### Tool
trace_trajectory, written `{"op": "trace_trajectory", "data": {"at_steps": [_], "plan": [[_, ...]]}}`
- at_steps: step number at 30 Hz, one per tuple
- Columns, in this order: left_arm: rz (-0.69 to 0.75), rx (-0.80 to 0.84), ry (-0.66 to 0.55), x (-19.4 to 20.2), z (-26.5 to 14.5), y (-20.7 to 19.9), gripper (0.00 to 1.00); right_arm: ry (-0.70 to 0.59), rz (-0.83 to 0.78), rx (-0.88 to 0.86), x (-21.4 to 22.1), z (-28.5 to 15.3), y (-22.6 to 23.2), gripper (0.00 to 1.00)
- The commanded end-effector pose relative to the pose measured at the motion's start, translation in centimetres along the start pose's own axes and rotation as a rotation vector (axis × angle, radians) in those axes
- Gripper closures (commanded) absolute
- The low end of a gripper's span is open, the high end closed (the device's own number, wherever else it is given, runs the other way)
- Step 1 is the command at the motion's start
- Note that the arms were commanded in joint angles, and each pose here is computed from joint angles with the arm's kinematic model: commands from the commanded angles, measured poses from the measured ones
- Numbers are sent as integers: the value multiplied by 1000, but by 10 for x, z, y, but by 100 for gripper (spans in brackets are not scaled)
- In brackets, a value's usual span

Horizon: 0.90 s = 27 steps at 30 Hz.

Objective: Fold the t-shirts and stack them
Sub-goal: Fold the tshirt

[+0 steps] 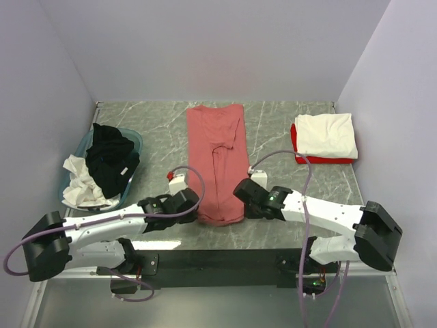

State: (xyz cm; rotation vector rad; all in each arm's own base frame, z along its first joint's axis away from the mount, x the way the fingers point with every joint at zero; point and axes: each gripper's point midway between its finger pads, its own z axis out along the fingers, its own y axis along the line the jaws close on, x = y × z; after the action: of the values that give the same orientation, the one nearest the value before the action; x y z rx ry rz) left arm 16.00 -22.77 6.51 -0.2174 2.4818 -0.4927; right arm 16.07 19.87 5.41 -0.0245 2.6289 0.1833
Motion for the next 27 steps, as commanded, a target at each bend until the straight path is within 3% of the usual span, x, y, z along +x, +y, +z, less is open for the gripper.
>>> {"op": "trace_trajectory", "data": {"at_steps": [1,27], "plan": [[32,65,-45,-28,6,-23,100,-74,-42,-24,-39,5,11,100],[43,-42,-166,-190,106,-10,100,-76,-35,74,-191,93,-2,100]]}}
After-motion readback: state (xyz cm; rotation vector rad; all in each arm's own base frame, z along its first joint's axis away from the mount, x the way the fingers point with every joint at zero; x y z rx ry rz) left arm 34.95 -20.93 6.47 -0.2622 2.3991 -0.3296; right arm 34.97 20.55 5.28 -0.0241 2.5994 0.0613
